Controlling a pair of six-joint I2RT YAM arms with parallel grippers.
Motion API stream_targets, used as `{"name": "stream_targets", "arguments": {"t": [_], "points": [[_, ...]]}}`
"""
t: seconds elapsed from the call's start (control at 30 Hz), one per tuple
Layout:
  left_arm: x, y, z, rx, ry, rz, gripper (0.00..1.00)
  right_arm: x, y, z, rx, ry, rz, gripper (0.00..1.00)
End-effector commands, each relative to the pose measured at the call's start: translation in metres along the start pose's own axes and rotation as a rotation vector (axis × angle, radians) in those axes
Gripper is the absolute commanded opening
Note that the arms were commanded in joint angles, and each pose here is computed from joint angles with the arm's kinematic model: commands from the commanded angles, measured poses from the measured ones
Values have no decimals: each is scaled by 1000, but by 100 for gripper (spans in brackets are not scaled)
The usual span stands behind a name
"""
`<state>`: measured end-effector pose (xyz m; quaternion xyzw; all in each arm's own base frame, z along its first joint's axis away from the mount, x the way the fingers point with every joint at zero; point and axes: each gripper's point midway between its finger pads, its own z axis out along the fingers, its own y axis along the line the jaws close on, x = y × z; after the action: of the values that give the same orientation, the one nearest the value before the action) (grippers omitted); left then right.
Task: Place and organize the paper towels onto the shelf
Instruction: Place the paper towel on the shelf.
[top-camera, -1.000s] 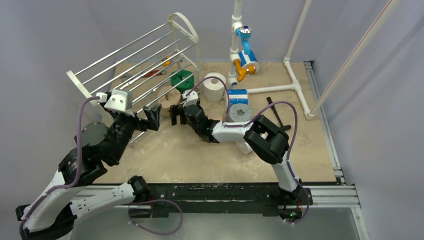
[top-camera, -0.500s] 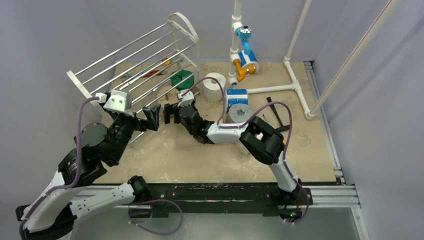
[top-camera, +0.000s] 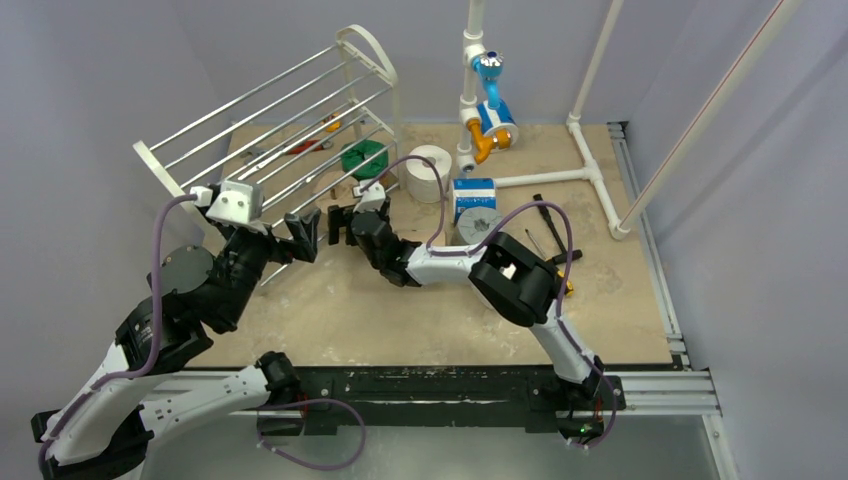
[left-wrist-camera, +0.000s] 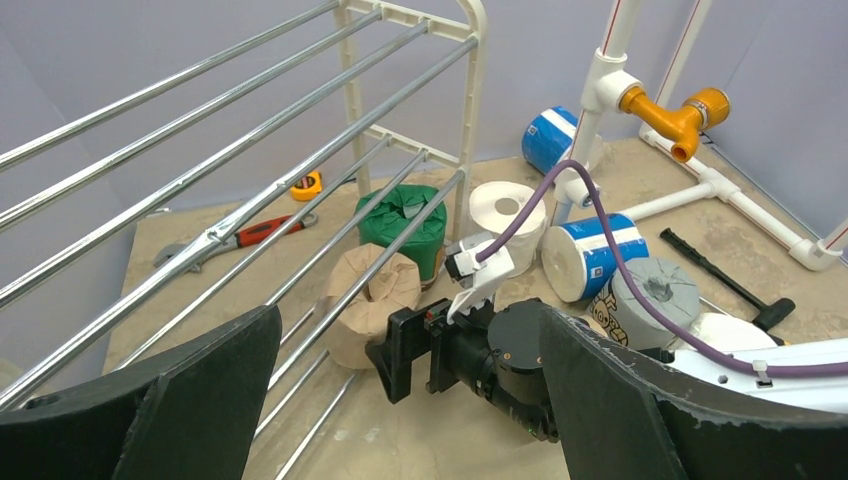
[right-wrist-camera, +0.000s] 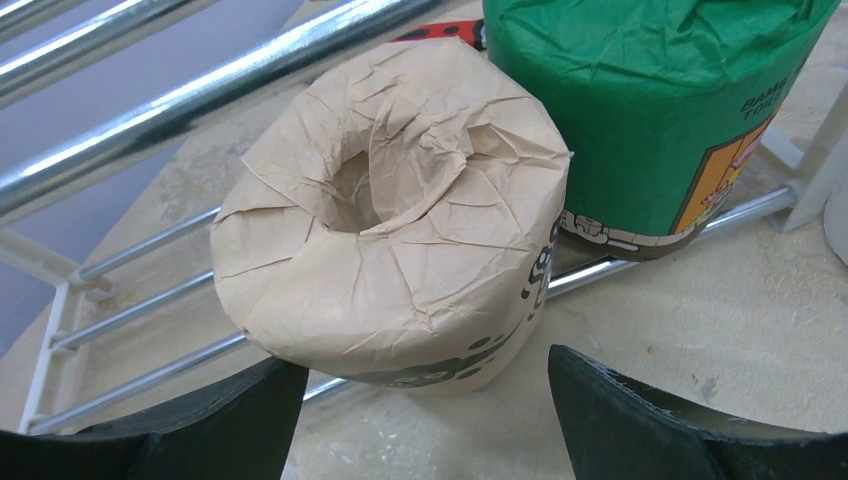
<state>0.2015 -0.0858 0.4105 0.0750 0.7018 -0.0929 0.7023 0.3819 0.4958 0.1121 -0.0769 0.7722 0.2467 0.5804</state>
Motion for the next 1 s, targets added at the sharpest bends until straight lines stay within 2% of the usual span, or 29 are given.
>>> {"name": "stream_targets", "arguments": {"t": [0.0, 0.33, 0.73, 0.97], "points": [[-1, 5, -2, -19, -7, -5, 100, -31, 12, 5, 12, -80, 46, 90], [-1, 11, -6, -31, -12, -1, 100, -35, 12, 15, 49, -101, 51, 88], [0, 9, -4, -26, -10, 6, 100, -32, -9, 16, 148, -117, 12, 88], [1, 9, -5, -28, -9, 3, 100, -37, -12, 14, 143, -145, 0, 89]]}}
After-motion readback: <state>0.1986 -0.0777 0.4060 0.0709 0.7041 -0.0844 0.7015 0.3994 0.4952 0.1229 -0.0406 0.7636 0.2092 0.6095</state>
